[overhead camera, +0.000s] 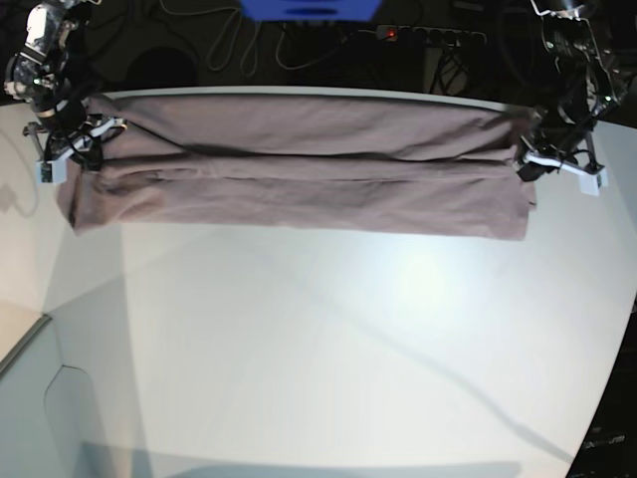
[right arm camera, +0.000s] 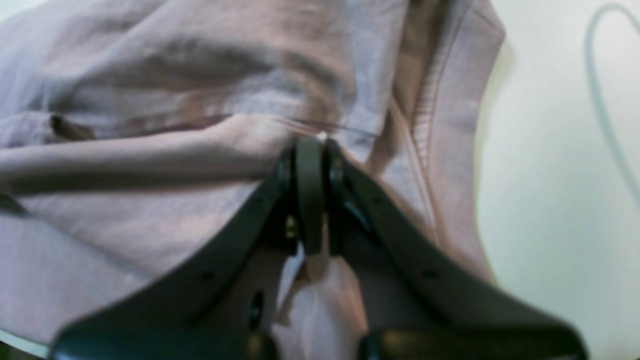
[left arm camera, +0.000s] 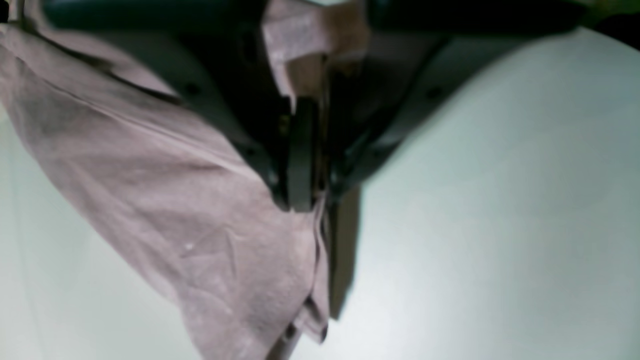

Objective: Layout the t-shirt on the table in an organized manner, then fold the t-shirt properly
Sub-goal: 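Hold the strip ends with both grippers and smooth the strip flat, then carry the strip end with the left gripper toward the right gripper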

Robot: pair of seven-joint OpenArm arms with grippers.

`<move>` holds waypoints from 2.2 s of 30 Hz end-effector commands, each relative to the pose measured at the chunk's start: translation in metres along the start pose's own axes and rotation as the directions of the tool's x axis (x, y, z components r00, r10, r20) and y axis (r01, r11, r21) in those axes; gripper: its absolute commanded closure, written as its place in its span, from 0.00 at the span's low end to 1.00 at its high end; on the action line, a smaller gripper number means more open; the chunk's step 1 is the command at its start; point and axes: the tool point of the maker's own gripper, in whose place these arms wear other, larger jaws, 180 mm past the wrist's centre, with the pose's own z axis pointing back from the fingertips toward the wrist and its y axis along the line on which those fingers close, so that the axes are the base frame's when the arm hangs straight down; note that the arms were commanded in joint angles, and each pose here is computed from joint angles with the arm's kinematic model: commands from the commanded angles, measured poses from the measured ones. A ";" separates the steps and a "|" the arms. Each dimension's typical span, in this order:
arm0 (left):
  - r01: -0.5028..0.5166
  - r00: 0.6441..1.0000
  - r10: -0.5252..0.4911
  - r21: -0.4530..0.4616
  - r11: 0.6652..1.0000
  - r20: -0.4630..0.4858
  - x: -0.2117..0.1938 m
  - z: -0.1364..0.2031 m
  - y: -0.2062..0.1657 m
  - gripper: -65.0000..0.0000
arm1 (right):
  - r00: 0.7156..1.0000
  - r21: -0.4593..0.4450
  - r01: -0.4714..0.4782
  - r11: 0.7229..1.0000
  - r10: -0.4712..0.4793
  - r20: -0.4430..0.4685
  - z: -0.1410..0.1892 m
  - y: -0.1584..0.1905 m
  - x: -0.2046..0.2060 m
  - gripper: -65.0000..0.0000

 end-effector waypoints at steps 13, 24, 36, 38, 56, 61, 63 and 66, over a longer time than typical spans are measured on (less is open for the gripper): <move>0.077 0.989 -0.070 -0.050 0.996 0.133 0.046 0.016 -0.027 1.00 | 0.999 0.047 -0.035 0.998 0.035 0.001 0.002 0.012 -0.002 1.00; 0.085 0.988 -0.079 -0.043 0.995 0.129 0.045 0.019 -0.024 1.00 | 0.999 0.048 -0.036 0.998 0.036 -0.003 0.003 0.012 -0.004 1.00; 0.065 0.983 -0.062 -0.009 0.998 0.174 0.061 0.027 -0.009 1.00 | 0.999 0.106 -0.039 0.994 0.043 -0.032 0.000 0.038 -0.018 1.00; 0.075 0.982 -0.073 -0.005 0.997 0.176 0.065 0.029 -0.008 1.00 | 0.999 0.106 -0.039 0.994 0.043 -0.032 0.000 0.038 -0.018 1.00; 0.085 0.981 -0.071 -0.071 0.994 0.180 0.057 0.031 -0.047 1.00 | 0.997 0.136 -0.049 0.989 0.056 -0.051 0.000 0.049 -0.025 1.00; 0.121 0.984 -0.100 -0.145 0.982 0.145 0.040 0.025 -0.082 1.00 | 0.997 0.136 -0.049 0.989 0.056 -0.052 0.001 0.049 -0.026 1.00; 0.155 0.984 -0.135 -0.190 0.970 0.114 0.025 0.023 -0.101 1.00 | 0.997 0.136 -0.049 0.989 0.056 -0.052 0.001 0.049 -0.026 1.00; 0.173 0.984 -0.154 -0.246 0.954 0.094 0.010 0.021 -0.126 1.00 | 0.997 0.136 -0.049 0.989 0.056 -0.052 0.001 0.049 -0.026 1.00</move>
